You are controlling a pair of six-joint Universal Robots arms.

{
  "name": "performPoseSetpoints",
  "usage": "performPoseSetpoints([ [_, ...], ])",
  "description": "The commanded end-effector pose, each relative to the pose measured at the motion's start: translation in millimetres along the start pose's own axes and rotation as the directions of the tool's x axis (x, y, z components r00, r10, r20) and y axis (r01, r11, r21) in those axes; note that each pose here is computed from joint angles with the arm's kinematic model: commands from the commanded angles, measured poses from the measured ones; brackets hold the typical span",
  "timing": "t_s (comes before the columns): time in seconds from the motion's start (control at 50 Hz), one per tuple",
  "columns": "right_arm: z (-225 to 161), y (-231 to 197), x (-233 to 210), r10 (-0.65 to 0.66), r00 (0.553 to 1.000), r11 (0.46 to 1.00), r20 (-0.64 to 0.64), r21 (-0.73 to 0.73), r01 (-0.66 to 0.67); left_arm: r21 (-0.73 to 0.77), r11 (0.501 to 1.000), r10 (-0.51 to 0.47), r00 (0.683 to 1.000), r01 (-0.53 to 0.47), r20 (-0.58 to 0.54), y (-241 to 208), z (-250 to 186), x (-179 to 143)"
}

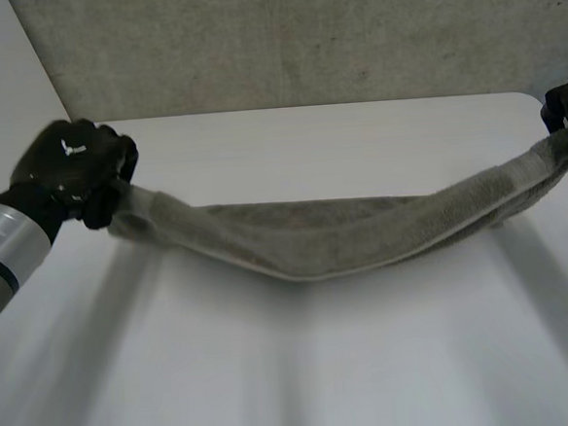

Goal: Fold the towel.

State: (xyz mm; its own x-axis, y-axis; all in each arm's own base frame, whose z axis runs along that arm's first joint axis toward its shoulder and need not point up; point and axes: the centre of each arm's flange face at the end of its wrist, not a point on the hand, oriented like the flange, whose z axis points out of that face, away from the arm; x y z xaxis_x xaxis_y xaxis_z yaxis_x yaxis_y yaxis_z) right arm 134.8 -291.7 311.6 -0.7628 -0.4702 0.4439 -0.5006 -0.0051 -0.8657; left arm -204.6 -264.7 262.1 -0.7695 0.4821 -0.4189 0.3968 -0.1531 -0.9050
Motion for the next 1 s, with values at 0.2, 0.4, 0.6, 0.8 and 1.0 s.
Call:
performPoseSetpoints([
  [0.2,63,70,-11,0.038,0.991,0.978,0.132,-0.206,-0.011,-0.193,0.979,-0.086,0.993,0.068,-0.083,74,49,17],
  [0.4,114,93,-28,0.029,0.995,0.97,0.091,-0.244,-0.006,-0.234,0.97,-0.072,0.997,0.066,-0.018,109,104,13],
  [0.6,158,115,-31,0.044,0.998,0.979,-0.052,-0.194,-0.054,-0.247,0.968,-0.057,0.998,0.051,-0.015,138,138,32],
  [0.8,174,117,-33,0.006,0.993,0.989,-0.117,-0.149,-0.023,-0.176,0.984,-0.018,0.999,0.023,0.028,131,151,35],
  [1.0,185,127,-43,-0.015,0.992,0.985,-0.126,-0.171,-0.006,-0.165,0.986,0.006,0.996,0.01,0.094,134,161,31],
])
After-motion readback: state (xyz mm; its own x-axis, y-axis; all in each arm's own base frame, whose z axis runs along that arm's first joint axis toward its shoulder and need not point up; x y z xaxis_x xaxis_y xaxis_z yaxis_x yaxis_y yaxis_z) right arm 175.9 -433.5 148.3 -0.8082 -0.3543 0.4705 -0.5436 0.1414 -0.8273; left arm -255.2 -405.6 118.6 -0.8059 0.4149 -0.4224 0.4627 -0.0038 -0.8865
